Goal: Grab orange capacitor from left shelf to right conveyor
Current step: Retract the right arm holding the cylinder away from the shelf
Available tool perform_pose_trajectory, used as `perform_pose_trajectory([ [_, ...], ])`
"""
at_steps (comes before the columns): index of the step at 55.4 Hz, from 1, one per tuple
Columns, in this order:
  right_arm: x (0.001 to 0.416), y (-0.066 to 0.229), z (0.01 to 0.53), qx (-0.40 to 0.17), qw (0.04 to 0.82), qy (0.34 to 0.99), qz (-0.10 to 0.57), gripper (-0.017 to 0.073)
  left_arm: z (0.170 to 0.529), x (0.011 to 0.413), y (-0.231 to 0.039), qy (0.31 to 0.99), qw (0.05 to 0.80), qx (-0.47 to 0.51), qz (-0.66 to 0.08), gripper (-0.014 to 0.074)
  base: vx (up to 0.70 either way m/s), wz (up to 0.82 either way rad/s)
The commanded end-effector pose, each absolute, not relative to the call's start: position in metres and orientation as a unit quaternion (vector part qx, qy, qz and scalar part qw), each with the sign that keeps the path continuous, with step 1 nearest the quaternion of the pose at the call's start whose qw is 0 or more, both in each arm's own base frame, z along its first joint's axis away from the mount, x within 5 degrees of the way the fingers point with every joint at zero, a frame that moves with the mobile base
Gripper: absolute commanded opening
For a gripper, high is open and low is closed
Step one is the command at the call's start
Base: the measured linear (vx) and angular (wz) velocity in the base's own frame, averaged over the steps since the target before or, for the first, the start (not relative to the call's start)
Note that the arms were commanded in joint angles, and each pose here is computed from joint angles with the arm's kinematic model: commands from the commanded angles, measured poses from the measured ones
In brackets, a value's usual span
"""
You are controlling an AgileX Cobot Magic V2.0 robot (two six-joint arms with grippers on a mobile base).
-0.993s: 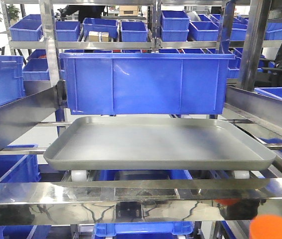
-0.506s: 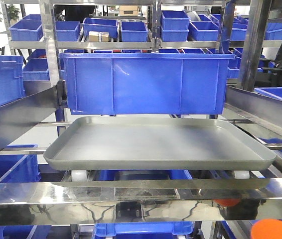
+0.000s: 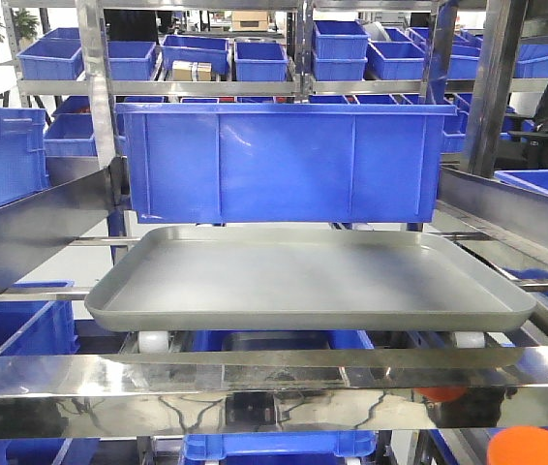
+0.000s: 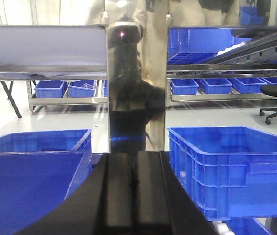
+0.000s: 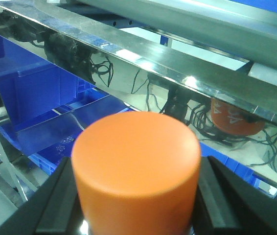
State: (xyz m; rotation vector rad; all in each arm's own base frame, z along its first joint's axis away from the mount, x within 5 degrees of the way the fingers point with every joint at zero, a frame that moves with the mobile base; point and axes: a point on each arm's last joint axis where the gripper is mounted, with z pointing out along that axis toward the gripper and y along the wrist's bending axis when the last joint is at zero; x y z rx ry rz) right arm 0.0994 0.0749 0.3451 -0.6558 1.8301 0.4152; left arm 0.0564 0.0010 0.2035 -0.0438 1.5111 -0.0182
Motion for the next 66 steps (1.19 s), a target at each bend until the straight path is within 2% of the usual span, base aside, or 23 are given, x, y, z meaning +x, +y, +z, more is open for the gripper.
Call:
perform_pose_trajectory([
  [1, 0.1001, 0.0747, 0.3624, -0.267, 0.592, 0.738, 0.183, 0.0316, 0.2006, 0.0564, 0.0011, 0.663, 0.748, -0.021, -0.012, -0.0006, 0.0, 0.0],
  [39, 0.1001, 0.0747, 0.3624, -0.267, 0.592, 0.738, 0.183, 0.0316, 0.2006, 0.0564, 0.0011, 0.663, 0.748, -0.021, -0.012, -0.0006, -0.02, 0.09],
  [66, 0.1001, 0.0747, 0.3624, -0.267, 0.592, 0.738, 0.183, 0.0316, 0.2006, 0.0564, 0.0011, 0.663, 0.748, -0.021, -0.012, -0.0006, -0.08, 0.49],
])
